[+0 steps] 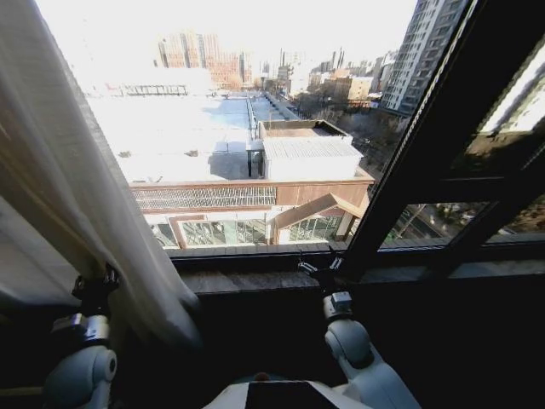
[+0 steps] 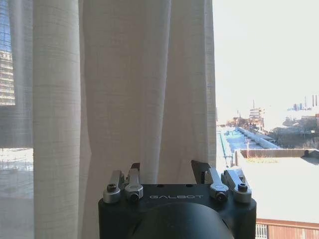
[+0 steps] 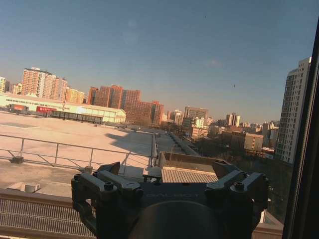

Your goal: Open the curtains by pulling them apart, changing their state from closed to fully open.

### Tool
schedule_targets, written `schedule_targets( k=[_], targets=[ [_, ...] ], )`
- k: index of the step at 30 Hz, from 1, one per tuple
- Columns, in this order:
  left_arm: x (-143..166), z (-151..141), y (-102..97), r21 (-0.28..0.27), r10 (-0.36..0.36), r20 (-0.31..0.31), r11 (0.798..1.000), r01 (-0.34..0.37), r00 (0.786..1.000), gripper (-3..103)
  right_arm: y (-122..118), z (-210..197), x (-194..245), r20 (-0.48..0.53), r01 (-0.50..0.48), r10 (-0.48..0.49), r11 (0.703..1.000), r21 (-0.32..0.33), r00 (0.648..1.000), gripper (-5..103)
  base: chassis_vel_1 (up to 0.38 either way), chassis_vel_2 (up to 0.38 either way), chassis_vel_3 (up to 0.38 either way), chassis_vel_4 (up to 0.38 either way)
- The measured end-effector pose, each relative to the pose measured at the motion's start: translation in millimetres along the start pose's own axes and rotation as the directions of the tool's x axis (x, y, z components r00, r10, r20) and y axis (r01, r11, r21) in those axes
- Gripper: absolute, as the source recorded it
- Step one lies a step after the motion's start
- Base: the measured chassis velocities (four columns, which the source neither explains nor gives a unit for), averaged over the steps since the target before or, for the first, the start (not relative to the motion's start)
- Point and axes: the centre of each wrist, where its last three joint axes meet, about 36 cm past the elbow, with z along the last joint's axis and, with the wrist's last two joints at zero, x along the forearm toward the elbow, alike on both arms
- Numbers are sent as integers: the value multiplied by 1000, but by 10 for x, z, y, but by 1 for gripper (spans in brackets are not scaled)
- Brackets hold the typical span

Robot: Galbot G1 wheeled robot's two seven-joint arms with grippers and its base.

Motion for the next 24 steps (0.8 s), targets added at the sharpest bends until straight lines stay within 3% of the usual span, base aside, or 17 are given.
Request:
schedule_targets(
  k=[3, 5, 7, 10, 13, 21, 24],
  targets=[
    [1, 5, -109, -3, 50, -9, 999, -50, 999, 57, 4, 23, -16, -3, -3, 3, 1000, -2, 1000, 100, 0, 0, 0, 0],
    [-37, 15, -133, -16, 80, -11, 997, -80, 997, 68, 5, 38, -32, -5, -6, 6, 1000, -3, 1000, 100, 0, 0, 0, 0],
    [-111, 15, -111, -34, 109, -18, 993, -109, 994, 78, 10, 61, -41, -10, -8, 8, 1000, -4, 1000, 100, 0, 0, 0, 0],
    [-206, 44, -74, -50, 128, -24, 990, -129, 992, 84, 23, 82, -47, -15, -9, 9, 1000, -7, 1000, 100, 0, 0, 0, 0],
    [-419, 147, -21, -68, 139, -36, 988, -141, 990, 98, 56, 102, -57, -19, -8, 8, 1000, -13, 1000, 100, 0, 0, 0, 0],
    [-864, 254, -69, -73, 90, -30, 993, -92, 996, 101, 58, 110, -40, -21, -6, 6, 1000, -8, 1000, 100, 0, 0, 0, 0],
    [-928, 252, -135, -63, 61, -23, 996, -62, 998, 91, 38, 102, -23, -21, -9, 9, 1000, -4, 1000, 100, 0, 0, 0, 0]
  ],
)
